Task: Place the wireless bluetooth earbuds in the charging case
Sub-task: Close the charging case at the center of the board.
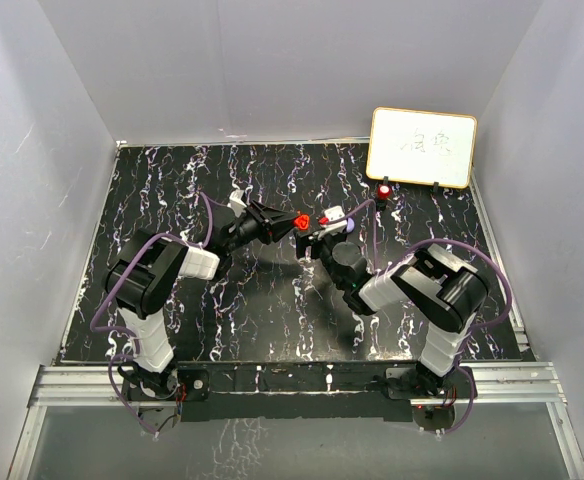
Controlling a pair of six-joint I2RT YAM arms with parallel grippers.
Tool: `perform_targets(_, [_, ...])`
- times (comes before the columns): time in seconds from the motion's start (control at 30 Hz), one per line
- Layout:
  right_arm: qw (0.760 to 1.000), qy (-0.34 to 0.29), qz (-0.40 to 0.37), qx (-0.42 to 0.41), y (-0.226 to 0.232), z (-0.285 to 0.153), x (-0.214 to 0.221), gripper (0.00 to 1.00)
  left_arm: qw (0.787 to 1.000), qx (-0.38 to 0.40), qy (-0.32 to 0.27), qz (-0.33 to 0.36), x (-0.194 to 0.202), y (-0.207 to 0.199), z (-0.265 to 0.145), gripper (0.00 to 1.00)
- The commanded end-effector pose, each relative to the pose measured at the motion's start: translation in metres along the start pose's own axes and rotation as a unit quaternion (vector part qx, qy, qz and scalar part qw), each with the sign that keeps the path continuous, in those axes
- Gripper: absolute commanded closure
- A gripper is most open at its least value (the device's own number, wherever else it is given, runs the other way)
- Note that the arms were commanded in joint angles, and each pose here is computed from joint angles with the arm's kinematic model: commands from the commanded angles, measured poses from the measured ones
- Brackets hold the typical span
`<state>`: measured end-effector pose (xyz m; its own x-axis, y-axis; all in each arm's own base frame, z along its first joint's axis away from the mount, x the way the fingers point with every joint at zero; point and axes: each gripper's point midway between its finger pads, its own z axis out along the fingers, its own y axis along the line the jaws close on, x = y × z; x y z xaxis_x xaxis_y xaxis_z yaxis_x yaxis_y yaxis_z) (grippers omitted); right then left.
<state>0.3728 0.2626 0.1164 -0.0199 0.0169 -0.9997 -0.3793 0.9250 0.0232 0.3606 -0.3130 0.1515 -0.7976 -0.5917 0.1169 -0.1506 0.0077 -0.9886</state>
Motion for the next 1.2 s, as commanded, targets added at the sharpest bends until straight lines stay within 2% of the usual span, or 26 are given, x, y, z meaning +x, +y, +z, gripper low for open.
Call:
perform_targets(0.0, [0.999, -0.047, 0.005, 0.026, -0.007, 0.009, -0.03, 0.26, 0.999, 0.043, 0.014, 0.018, 0.01, -0.033, -0.008, 1.0])
perform_targets(0.43, [0.996, -0.056, -0.002, 0.073, -0.033, 0.002, -0.035, 0.24, 0.999, 0.028, 0.019, 0.009, 0.016, -0.019, -0.017, 1.0])
perform_targets(0.57, [0.994, -0.071, 0.0, 0.082, -0.041, -0.003, -0.049, 0.23, 0.999, 0.023, 0.022, 0.005, 0.017, -0.014, -0.018, 1.0])
perform_targets(0.67, [0.994, -0.058, -0.008, 0.092, -0.046, -0.007, -0.048, 0.22, 1.0, 0.017, 0.021, 0.007, 0.015, -0.008, -0.018, 1.0])
perform_targets(0.8, [0.991, -0.024, 0.001, 0.131, -0.062, -0.022, -0.045, 0.17, 0.999, 0.017, 0.023, 0.022, 0.003, -0.003, -0.019, 1.0])
perform_targets(0.97, [0.988, -0.018, 0.02, 0.153, -0.076, -0.05, -0.065, 0.09, 0.996, -0.047, 0.034, 0.071, -0.013, 0.03, -0.005, 1.0])
perform_targets(1.17, [0.99, 0.0, 0.044, 0.134, -0.078, -0.066, -0.095, 0.02, 0.989, -0.091, 0.04, 0.105, -0.03, 0.062, 0.018, 1.0])
